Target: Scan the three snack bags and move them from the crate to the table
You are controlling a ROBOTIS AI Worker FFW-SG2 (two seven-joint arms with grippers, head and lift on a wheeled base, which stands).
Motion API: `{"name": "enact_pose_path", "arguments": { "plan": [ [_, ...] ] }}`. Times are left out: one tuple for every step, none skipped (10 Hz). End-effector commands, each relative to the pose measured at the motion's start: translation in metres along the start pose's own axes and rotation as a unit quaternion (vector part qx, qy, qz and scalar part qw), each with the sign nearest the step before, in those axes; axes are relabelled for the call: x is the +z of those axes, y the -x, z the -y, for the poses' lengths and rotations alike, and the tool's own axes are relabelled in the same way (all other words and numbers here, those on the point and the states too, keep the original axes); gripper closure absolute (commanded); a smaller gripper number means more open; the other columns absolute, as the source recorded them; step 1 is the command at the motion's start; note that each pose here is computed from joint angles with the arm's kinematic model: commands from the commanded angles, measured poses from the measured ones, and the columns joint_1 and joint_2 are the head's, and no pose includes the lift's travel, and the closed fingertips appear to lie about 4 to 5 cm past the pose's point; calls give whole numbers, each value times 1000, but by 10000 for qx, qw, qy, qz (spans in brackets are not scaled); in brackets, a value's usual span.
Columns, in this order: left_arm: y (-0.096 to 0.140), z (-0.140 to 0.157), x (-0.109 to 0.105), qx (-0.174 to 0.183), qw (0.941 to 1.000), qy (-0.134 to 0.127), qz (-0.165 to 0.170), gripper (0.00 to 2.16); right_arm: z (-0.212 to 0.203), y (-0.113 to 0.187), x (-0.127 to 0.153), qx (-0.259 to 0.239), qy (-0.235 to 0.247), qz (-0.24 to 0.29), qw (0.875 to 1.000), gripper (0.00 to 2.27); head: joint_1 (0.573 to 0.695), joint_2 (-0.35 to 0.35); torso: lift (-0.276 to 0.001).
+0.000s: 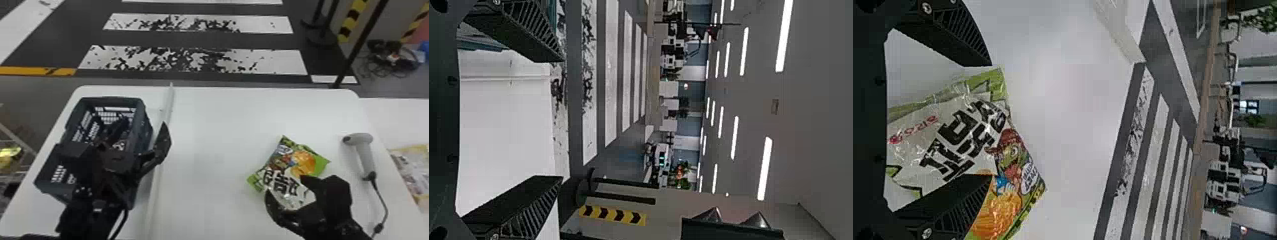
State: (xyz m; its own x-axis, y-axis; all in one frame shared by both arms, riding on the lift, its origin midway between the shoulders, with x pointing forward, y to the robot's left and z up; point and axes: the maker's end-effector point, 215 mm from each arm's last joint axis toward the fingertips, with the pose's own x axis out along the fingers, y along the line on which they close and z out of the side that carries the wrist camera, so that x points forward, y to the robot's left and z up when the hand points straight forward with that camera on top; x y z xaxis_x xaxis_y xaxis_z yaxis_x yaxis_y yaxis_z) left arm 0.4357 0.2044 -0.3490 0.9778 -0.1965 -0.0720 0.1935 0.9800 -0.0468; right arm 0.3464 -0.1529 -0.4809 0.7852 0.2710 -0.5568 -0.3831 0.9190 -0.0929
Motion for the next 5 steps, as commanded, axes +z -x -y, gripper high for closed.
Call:
{"name": "enact_pose_path", "arguments": {
  "plan": [
    [0, -2, 1, 38, 10000, 14, 7, 33, -16, -5, -3, -4, 628, -172, 9979, 93, 695, 66, -62],
    [1, -4, -2, 79, 10000, 17, -16, 33, -21, -9, 0, -95, 951, -162, 9953, 97, 695, 88, -62],
    [2, -4, -3, 76, 10000, 13, -32, 33, -21, -15, -5, -238, 1255, -200, 9916, 97, 695, 103, -62],
    [3, -3, -3, 52, 10000, 9, -27, 36, -22, -23, -15, -391, 1553, -291, 9867, 97, 695, 106, -62],
    [3, -4, -1, 34, 10000, 21, -8, 36, -23, -30, -29, -485, 1807, -422, 9814, 97, 695, 106, -62]
  ]
}}
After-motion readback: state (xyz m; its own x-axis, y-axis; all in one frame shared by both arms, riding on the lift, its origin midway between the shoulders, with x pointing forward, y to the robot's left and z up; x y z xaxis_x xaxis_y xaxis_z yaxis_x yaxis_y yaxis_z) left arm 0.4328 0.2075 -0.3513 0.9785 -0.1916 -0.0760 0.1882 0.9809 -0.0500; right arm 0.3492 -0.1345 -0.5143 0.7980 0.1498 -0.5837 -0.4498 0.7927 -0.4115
